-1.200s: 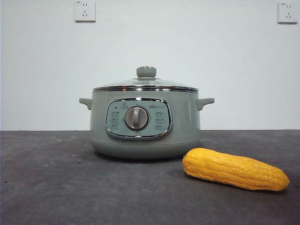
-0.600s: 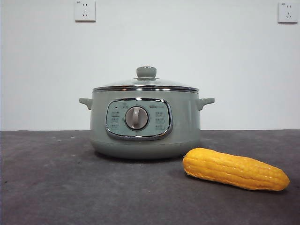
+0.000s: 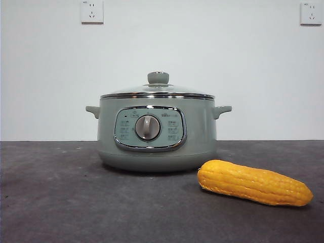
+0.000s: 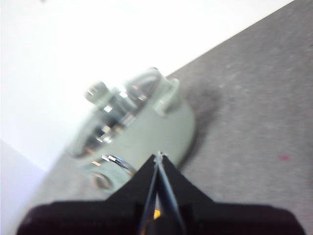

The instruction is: Pick up the corn,open the lid,put the corn in the pot,close the lid

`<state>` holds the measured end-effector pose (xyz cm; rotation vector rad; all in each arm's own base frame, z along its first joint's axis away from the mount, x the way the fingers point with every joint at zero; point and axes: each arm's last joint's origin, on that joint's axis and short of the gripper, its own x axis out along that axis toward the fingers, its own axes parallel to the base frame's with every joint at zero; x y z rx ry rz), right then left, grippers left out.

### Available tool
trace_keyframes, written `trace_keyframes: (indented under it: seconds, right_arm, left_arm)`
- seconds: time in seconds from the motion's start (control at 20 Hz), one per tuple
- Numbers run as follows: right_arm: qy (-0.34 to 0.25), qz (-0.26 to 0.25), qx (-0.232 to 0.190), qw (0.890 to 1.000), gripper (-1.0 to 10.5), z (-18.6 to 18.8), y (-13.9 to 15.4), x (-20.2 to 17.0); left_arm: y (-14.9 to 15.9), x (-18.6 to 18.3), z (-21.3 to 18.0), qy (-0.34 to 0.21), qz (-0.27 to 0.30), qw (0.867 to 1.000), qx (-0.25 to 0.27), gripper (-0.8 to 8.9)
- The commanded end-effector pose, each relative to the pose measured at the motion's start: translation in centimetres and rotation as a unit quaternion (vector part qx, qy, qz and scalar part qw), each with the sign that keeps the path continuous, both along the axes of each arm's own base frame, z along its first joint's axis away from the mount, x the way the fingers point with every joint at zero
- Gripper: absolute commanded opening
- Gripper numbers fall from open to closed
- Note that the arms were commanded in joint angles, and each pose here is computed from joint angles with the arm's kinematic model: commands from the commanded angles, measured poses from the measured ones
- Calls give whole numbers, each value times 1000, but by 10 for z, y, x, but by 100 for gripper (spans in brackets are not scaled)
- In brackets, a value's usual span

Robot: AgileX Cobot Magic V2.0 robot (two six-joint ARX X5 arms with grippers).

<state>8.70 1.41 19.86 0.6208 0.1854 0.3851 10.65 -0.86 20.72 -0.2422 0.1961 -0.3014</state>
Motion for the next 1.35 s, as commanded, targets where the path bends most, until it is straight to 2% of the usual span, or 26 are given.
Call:
trace_keyframes:
  seconds: [0.05,0.25,0.45,0.65,0.8,0.95,1.25,1.35]
  right_arm:
    - [13,8,45,999,-16,19,1,-2]
    - [36,39,34,998,-16,46,2,-1]
    - [79,74,-11,994,-16,66,4,4]
    - [137,99,-78,982,-16,79,5,16]
    - [180,120,-124,968,-6,86,5,28]
    - [222,141,-152,953,101,91,6,45]
    - [287,177,-178,924,367,95,11,87]
    - [311,195,-192,910,513,94,16,105]
  left_arm:
    - [-1,6,19,37,-28,999,-22,-5]
    - [-4,20,46,77,-75,994,-33,-4]
    - [-7,36,69,92,-134,986,-39,-5]
    - [-10,51,84,121,-201,970,-63,-4]
    - [-12,59,89,146,-233,959,-72,-5]
    - [-14,63,87,159,-251,953,-62,-5]
    - [-15,67,80,173,-263,948,-43,-5]
    - [-15,69,76,185,-265,946,-42,-5]
